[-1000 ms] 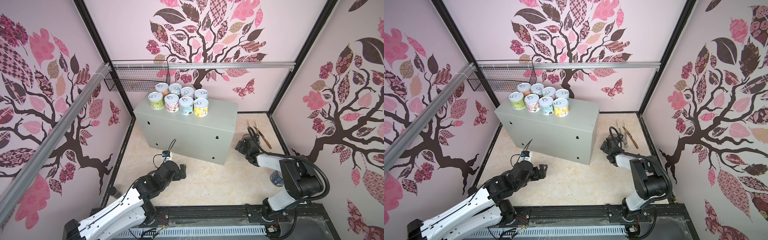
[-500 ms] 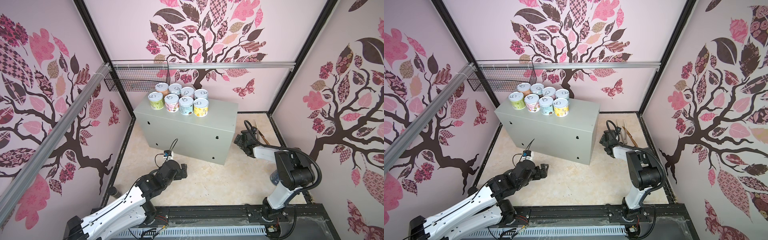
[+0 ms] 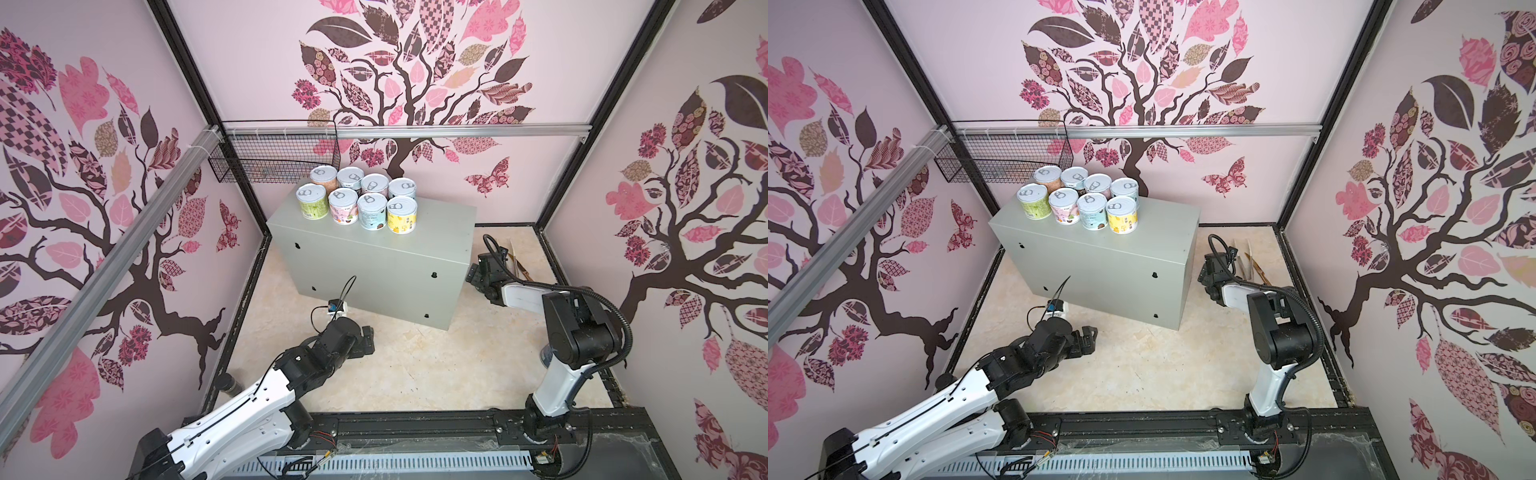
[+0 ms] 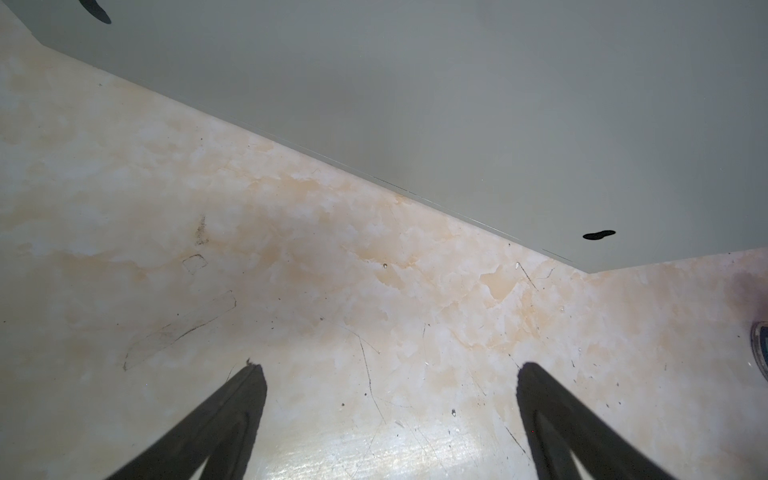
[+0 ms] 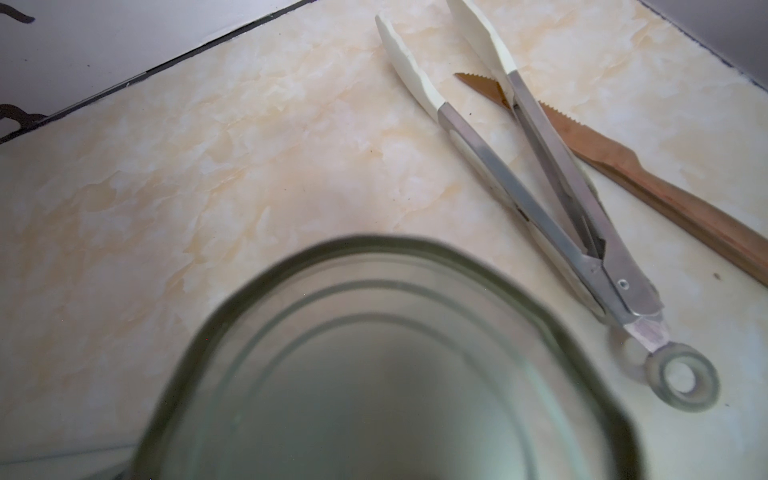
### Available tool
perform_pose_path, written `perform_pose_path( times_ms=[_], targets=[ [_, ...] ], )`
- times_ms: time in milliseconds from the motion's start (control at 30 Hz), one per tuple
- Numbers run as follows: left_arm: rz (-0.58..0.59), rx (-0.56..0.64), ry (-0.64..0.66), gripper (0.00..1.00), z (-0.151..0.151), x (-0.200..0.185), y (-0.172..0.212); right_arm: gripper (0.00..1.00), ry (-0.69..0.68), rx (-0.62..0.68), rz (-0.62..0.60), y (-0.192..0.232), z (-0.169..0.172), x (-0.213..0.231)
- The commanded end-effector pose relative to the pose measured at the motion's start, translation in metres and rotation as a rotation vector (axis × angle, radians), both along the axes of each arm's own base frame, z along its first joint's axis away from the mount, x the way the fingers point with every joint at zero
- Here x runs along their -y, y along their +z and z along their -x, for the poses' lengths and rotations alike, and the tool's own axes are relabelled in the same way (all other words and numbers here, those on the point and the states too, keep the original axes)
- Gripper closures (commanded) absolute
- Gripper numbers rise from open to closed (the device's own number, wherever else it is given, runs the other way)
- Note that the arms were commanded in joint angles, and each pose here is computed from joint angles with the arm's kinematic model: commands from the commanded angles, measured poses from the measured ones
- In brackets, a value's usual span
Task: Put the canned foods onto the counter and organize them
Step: 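Close the right gripper around the red-labelled can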
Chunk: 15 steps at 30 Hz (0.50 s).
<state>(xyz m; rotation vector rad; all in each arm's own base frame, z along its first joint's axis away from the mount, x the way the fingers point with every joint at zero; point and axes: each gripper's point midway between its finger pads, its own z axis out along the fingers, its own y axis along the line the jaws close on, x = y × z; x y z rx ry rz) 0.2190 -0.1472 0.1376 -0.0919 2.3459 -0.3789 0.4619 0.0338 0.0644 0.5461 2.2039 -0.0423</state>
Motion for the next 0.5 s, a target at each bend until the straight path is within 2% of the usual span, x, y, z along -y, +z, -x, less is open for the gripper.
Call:
perform_pose_path(
  times_ms=[0, 267, 467],
  targets=[
    [-0.012, 0.000, -0.009, 0.02, 0.000, -0.001, -0.006, 0.13, 0.023, -0.066, -0.015, -0.019, 0.004, -0.003],
    [0.005, 0.004, -0.018, 0.02, 0.001, 0.001, 0.001, 0.38, 0.048, -0.055, -0.067, -0.019, 0.006, -0.002],
    [0.019, 0.019, -0.017, 0.02, 0.003, -0.001, 0.008, 0.41, 0.063, -0.043, -0.066, -0.010, 0.009, -0.003]
  ],
)
